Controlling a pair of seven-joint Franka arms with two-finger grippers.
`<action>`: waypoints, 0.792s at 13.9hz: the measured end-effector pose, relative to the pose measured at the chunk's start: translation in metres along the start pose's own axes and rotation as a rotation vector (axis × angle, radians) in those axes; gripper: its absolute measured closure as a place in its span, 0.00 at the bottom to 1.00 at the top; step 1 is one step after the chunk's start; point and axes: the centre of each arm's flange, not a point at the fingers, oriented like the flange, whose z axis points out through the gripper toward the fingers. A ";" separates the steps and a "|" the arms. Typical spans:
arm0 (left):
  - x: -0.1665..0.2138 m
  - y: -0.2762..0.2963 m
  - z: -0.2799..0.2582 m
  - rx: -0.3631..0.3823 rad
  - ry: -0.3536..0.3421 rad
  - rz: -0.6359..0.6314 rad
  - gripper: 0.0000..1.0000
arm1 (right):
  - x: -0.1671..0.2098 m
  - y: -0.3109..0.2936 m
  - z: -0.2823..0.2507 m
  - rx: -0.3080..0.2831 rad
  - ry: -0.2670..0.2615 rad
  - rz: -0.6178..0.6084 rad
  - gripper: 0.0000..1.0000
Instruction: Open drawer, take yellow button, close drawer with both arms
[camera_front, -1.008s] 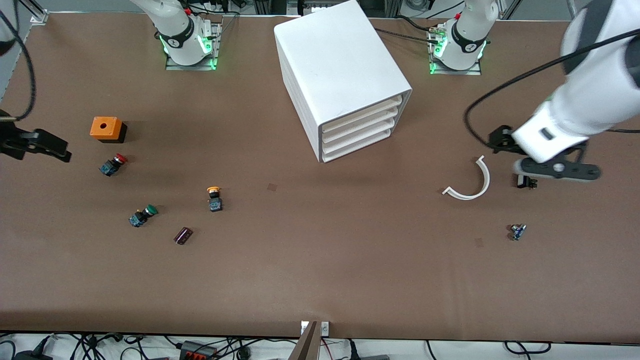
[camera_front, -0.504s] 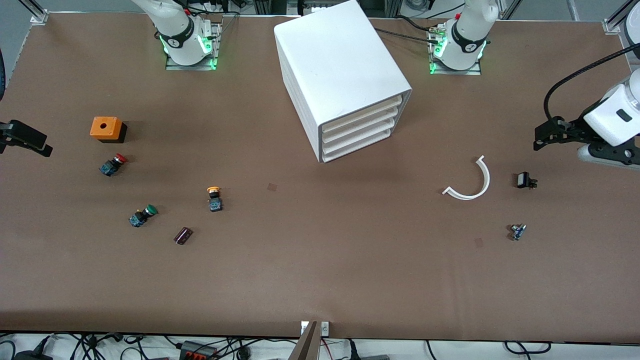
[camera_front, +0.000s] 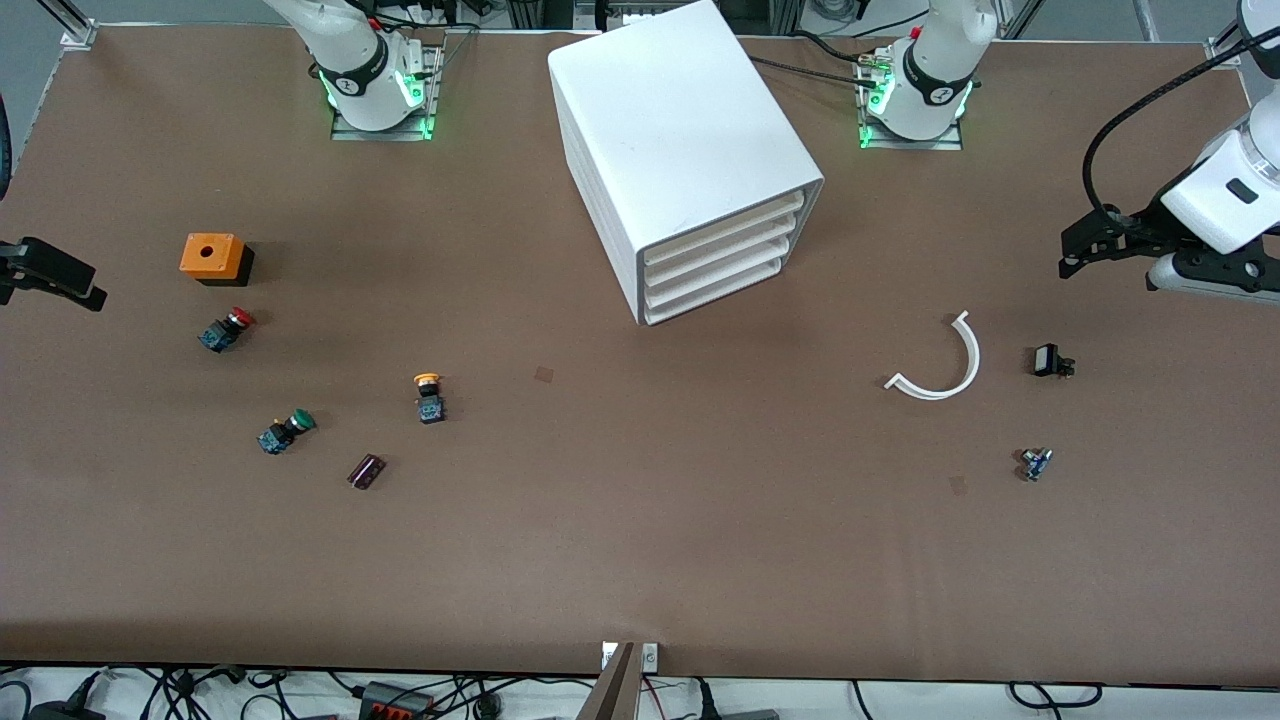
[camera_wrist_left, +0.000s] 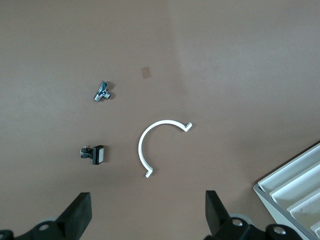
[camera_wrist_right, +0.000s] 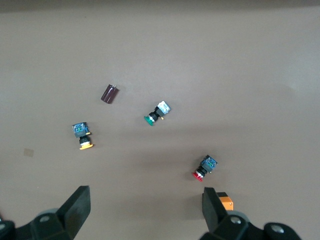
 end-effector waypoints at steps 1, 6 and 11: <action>-0.001 0.000 0.001 0.001 -0.003 0.001 0.00 | -0.006 -0.002 0.002 0.001 -0.010 -0.004 0.00; -0.001 0.010 0.002 0.004 -0.006 0.019 0.00 | -0.047 -0.004 0.013 0.006 -0.027 -0.010 0.00; -0.001 0.013 0.002 0.008 -0.007 0.024 0.00 | -0.064 -0.005 0.016 0.007 -0.009 -0.014 0.00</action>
